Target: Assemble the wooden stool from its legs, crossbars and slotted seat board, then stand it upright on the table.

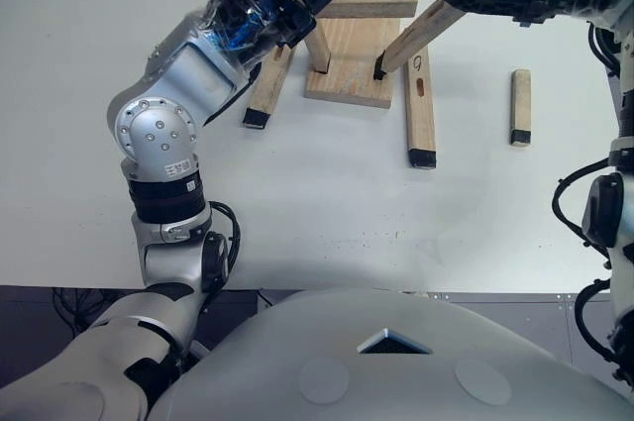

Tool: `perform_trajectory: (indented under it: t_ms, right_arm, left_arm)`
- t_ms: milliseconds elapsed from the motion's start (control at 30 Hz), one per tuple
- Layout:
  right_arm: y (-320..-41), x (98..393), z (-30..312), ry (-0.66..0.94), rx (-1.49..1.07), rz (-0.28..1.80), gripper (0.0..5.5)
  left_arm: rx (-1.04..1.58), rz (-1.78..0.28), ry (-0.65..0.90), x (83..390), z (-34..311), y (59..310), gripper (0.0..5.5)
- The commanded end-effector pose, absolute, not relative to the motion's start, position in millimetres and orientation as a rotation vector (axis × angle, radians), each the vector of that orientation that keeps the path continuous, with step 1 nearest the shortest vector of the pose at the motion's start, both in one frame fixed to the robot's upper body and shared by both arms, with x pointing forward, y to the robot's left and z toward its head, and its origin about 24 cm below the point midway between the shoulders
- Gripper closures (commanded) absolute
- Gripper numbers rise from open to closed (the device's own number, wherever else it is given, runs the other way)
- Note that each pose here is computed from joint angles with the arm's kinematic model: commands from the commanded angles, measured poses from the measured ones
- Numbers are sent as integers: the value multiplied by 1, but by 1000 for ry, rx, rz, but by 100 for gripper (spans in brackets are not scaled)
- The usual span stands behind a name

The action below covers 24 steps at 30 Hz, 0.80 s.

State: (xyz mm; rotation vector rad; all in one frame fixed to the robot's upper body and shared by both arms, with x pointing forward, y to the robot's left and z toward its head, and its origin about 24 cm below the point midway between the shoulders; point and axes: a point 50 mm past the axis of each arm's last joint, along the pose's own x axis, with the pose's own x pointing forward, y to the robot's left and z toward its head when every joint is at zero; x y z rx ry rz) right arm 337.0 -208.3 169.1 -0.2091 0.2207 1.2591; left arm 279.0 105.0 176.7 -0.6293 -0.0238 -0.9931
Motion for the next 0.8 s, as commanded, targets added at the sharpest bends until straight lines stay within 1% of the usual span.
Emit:
perform_trajectory:
  t_ms: [33, 233, 367, 500, 533, 567, 700, 733, 767, 800]
  right_arm:
    - [-210, 339, 161, 354, -318, 1261, 346]
    - [-202, 349, 177, 444, -395, 1256, 346]
    - [-194, 352, 184, 462, -425, 1262, 346]
    - [-190, 351, 183, 491, -452, 1276, 346]
    - [-189, 351, 182, 497, -456, 1276, 346]
    - [-189, 351, 182, 502, -460, 1275, 346]
    - [-186, 352, 183, 512, -469, 1272, 346]
    - [-186, 353, 182, 516, -471, 1266, 346]
    - [-185, 353, 182, 522, -468, 1260, 346]
    - [-185, 353, 181, 528, -465, 1258, 346]
  left_arm:
    - [-607, -964, -23, 282, 174, 100, 163]
    - [-573, -913, -38, 289, 170, 92, 163]
    - [-561, -794, -44, 301, 164, 88, 163]
    - [-544, -675, -35, 313, 155, 86, 229]
    - [-527, -654, -37, 315, 154, 84, 252]
    - [-489, -633, -40, 317, 153, 81, 256]
    - [-175, -594, -43, 321, 142, 64, 327]
    - [-100, -602, -32, 320, 137, 58, 352]
    - [-45, -620, -10, 319, 129, 51, 358]
    - [-4, -638, 14, 317, 121, 45, 379]
